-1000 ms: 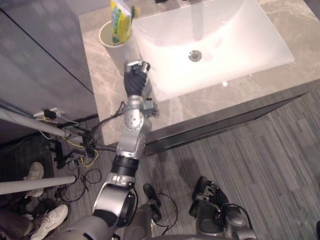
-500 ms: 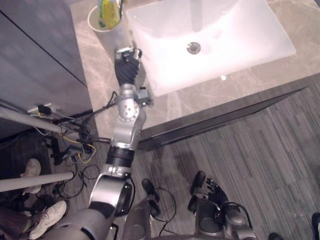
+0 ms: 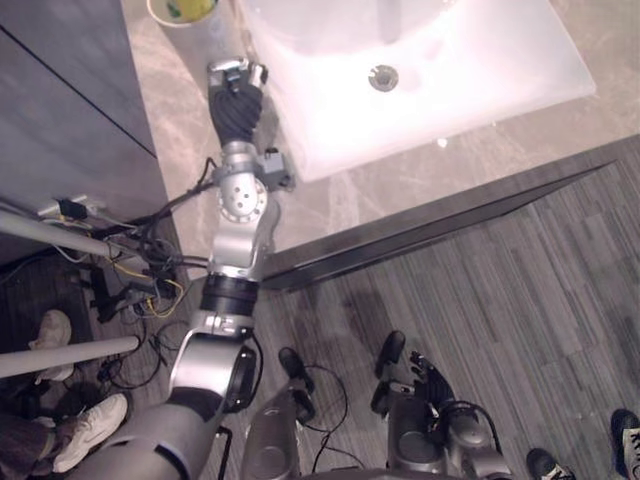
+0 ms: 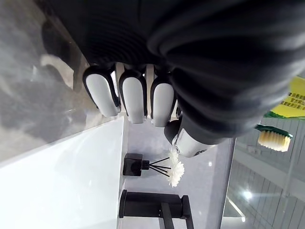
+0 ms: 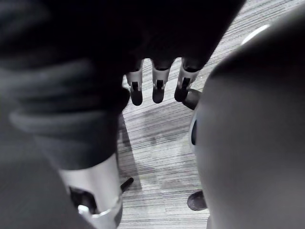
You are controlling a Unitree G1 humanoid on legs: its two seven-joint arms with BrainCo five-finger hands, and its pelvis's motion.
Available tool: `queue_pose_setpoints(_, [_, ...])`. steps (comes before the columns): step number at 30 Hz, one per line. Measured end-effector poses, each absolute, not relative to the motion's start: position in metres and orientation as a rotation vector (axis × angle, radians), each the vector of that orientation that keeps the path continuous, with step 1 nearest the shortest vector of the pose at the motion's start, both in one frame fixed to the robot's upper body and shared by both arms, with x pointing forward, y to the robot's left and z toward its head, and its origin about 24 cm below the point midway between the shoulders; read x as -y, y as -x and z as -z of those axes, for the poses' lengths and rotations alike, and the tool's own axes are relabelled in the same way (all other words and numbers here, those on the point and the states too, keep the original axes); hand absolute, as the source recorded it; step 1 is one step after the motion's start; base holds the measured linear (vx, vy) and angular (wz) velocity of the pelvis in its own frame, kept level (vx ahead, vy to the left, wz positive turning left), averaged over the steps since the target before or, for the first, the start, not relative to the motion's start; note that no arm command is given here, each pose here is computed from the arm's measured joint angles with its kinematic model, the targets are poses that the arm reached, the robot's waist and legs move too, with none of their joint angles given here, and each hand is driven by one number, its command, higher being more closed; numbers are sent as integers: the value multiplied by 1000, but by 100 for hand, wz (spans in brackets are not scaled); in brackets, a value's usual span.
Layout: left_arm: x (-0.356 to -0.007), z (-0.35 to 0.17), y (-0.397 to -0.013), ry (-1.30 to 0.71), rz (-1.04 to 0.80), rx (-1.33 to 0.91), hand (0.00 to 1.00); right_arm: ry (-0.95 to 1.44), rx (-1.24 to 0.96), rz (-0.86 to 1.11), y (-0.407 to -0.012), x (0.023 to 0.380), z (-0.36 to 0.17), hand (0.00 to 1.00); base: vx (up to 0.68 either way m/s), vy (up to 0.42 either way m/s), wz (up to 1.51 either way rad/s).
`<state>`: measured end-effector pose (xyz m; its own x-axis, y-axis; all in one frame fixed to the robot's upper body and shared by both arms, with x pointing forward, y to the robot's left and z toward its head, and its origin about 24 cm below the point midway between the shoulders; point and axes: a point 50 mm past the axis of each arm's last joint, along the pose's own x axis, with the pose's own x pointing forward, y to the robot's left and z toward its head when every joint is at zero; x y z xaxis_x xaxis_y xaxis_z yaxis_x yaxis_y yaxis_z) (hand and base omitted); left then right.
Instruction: Organize washtable
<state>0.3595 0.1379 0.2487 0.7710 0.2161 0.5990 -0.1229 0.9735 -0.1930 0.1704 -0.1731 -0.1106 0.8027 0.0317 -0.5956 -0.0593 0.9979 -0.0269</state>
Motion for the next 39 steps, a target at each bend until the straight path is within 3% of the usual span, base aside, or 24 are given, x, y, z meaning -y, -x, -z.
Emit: queue_pose_setpoints(39, [-134, -297, -365, 140, -193, 742, 100, 37, -570, -67, -168, 173, 100, 0, -2, 6, -1])
